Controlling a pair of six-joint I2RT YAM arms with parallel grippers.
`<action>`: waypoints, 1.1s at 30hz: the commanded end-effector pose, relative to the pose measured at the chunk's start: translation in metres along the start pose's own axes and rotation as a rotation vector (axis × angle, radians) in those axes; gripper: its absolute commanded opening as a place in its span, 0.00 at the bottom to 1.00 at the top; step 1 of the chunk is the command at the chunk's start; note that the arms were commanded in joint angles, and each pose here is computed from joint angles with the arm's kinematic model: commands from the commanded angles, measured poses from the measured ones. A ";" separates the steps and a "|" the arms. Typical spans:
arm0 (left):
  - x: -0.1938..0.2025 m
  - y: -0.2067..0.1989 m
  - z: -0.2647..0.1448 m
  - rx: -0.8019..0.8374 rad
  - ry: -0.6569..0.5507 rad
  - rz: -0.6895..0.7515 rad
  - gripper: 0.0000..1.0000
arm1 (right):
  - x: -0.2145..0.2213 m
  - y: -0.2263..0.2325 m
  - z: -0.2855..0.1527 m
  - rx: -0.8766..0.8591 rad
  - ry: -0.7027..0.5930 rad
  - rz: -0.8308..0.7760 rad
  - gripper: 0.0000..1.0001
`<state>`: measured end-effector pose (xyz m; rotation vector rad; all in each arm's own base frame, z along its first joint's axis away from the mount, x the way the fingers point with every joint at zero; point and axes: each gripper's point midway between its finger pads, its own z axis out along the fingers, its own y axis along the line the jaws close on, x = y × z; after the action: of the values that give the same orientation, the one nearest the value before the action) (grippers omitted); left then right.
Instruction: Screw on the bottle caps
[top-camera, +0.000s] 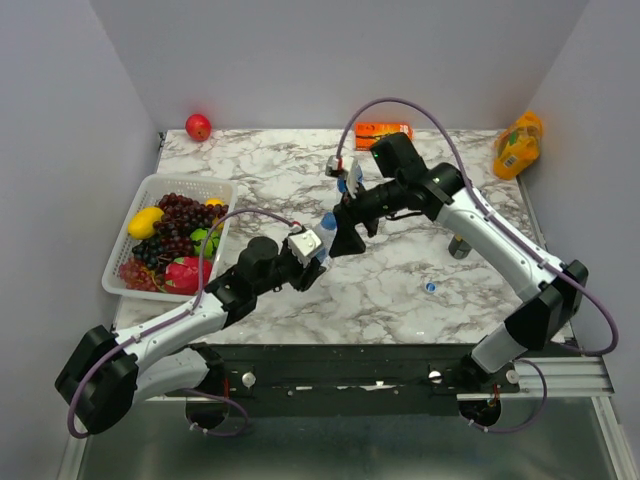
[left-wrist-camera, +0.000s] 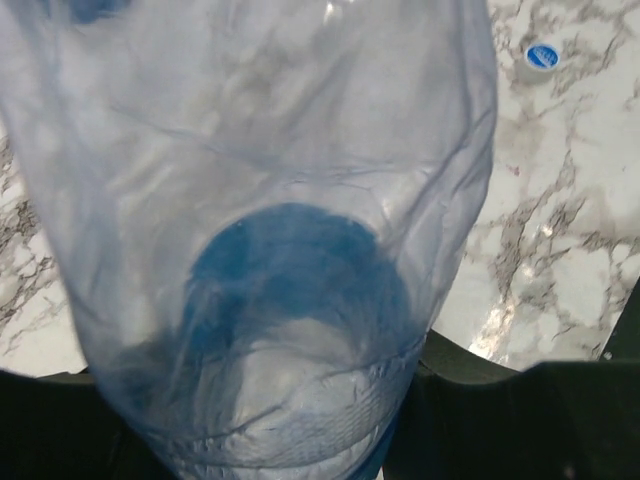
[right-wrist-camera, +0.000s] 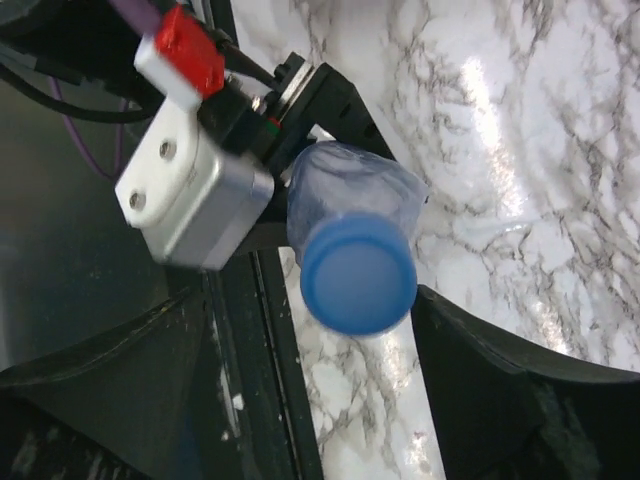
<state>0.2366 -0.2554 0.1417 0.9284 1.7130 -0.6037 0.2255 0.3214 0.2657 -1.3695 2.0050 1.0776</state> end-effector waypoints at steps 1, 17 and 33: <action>-0.043 -0.002 0.001 -0.003 -0.144 -0.220 0.00 | -0.049 0.008 -0.034 0.037 -0.314 0.025 0.99; -0.072 -0.019 0.005 0.112 -0.201 -0.279 0.00 | -0.082 -0.025 -0.009 0.047 -0.429 0.125 0.91; -0.067 -0.018 0.011 0.112 -0.157 -0.291 0.50 | -0.088 -0.033 -0.011 0.094 -0.453 -0.001 0.03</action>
<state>0.2326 -0.2883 0.1839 0.6802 1.7340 -0.9515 0.2820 0.3588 0.3108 -0.9309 1.8035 1.2513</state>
